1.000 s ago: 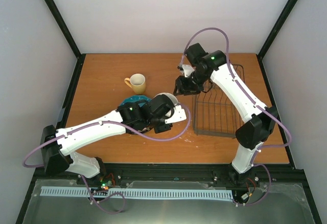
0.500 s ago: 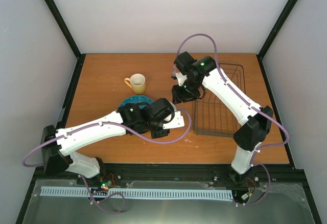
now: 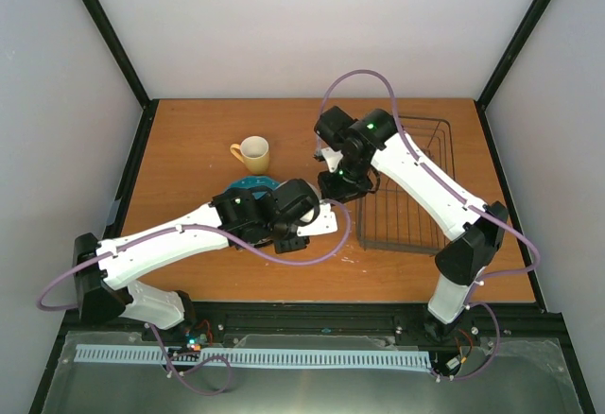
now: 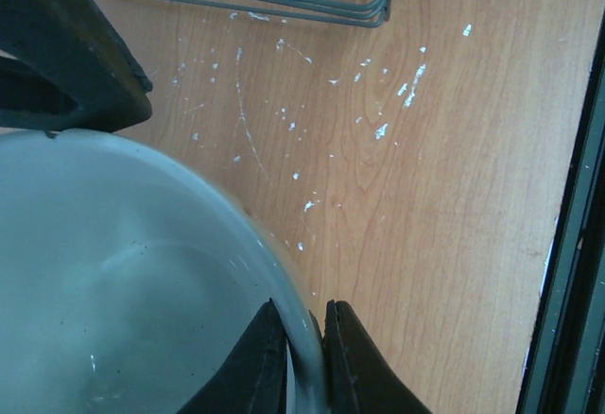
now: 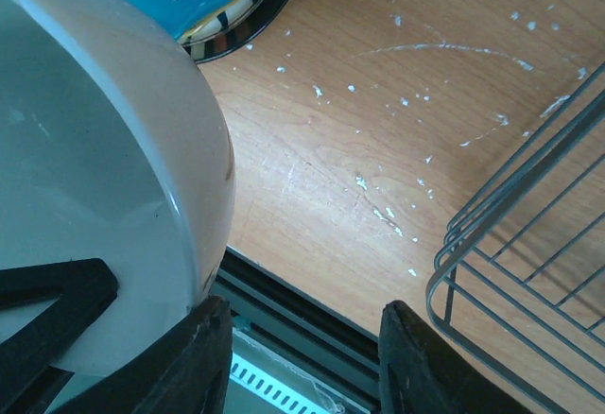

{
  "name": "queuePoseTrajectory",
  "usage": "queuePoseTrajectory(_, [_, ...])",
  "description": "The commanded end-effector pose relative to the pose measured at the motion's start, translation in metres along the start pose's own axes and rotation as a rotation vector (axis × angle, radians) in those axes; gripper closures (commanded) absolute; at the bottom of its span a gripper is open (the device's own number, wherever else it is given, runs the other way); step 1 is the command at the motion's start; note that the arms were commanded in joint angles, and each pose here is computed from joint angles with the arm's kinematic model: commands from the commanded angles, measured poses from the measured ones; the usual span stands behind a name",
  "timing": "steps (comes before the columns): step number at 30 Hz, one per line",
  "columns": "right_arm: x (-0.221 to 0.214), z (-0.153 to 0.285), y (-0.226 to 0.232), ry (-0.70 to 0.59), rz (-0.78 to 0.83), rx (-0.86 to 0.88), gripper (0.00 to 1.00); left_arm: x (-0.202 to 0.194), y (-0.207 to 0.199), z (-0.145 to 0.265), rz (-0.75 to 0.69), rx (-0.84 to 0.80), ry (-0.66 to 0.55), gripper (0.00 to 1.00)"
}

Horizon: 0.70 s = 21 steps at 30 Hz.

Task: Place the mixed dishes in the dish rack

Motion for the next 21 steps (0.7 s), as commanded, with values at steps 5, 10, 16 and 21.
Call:
queuePoseTrajectory(5, [-0.001, 0.048, 0.042, -0.116, 0.065, 0.184, 0.51, 0.046, 0.031, 0.029, -0.012, 0.138, -0.203, 0.99])
queuePoseTrajectory(10, [-0.004, 0.053, 0.053, -0.090, 0.061, 0.258, 0.51, 0.050, 0.033, 0.032, -0.011, 0.141, -0.217, 1.00])
queuePoseTrajectory(16, [-0.005, 0.050, 0.055, -0.082, 0.071, 0.254, 0.51, 0.049, 0.032, 0.030, -0.014, 0.136, -0.216, 0.99])
queuePoseTrajectory(21, [-0.003, 0.036, 0.039, -0.098, 0.078, 0.138, 0.52, 0.050, 0.034, 0.033, -0.013, 0.143, -0.217, 0.99])
Point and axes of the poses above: each gripper's point midway between its finger pads, its own z axis back along the fingers, its own y axis along the line the jaws close on, x = y × z, the point moved 2 cm from there along z, back along the fingers, and after that the axes turned 9 degrees about -z, right-handed, at the moved point
